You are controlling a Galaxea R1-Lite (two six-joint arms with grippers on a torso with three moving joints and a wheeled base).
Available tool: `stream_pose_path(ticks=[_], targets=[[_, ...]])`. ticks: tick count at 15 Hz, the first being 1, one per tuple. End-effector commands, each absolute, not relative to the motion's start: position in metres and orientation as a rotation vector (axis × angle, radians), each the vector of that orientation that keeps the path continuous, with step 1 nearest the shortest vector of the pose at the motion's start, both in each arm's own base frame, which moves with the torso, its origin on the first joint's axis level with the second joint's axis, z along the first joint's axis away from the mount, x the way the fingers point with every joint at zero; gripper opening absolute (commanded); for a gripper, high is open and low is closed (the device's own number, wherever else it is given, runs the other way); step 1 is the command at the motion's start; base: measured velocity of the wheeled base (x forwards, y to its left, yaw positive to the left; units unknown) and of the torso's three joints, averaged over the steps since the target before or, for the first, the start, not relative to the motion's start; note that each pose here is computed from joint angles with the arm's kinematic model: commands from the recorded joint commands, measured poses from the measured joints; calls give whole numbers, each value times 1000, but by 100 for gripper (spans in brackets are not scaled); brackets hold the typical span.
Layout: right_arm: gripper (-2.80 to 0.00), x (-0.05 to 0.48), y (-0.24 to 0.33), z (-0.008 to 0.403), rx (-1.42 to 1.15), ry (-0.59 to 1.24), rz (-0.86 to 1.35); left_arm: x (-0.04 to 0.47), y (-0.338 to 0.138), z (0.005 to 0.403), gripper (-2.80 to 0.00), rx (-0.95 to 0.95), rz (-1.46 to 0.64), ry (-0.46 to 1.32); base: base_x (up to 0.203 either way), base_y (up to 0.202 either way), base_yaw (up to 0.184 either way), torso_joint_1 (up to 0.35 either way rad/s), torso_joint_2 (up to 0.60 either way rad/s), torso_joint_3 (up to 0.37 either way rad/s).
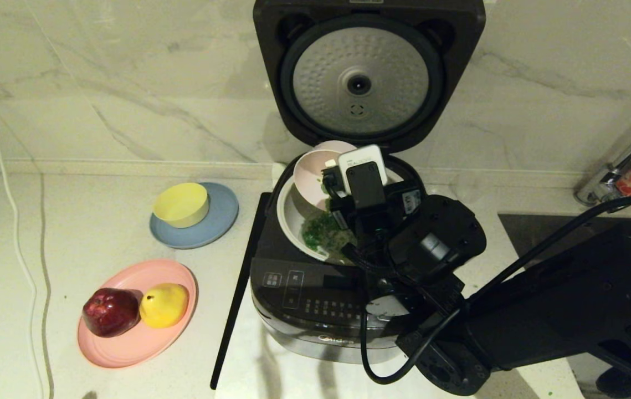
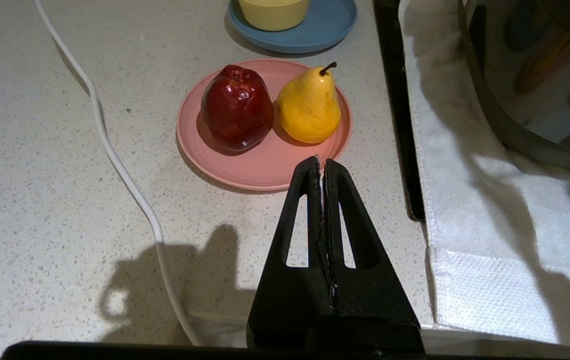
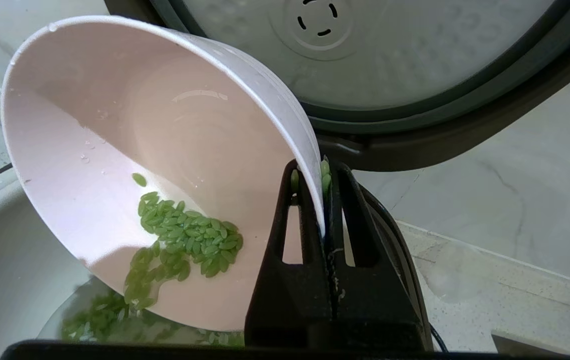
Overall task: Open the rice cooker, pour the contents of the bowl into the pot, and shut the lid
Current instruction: Pour the water from the bowl into the rice cooker
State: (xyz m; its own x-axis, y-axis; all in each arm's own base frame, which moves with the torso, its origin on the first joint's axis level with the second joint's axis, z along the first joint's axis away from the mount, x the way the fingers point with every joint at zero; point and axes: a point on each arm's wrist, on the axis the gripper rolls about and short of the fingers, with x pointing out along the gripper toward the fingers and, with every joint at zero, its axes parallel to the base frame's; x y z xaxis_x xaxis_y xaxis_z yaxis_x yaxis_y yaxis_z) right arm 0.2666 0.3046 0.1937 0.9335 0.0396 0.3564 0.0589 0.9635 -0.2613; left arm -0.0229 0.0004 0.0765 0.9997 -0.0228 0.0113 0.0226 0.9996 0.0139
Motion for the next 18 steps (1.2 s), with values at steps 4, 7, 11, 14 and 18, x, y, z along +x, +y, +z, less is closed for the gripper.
stream_pose_path(ticks=[4, 7, 11, 14, 18], targets=[[-280, 264, 300, 210, -234, -397, -30, -22, 0, 74, -280, 14, -23, -5, 0, 0, 0, 0, 0, 0], [-280, 266, 291, 223, -209, -419, -57, -22, 0, 74, -280, 14, -23, -5, 0, 0, 0, 0, 0, 0], [-280, 266, 293, 187, -284, -339, -20, -22, 0, 74, -280, 14, -23, -5, 0, 0, 0, 0, 0, 0], [-280, 267, 292, 207, -240, -383, -41, -22, 0, 74, -280, 14, -23, -5, 0, 0, 0, 0, 0, 0], [-280, 267, 291, 215, -220, -400, -55, -22, 0, 74, -280, 14, -23, -5, 0, 0, 0, 0, 0, 0]])
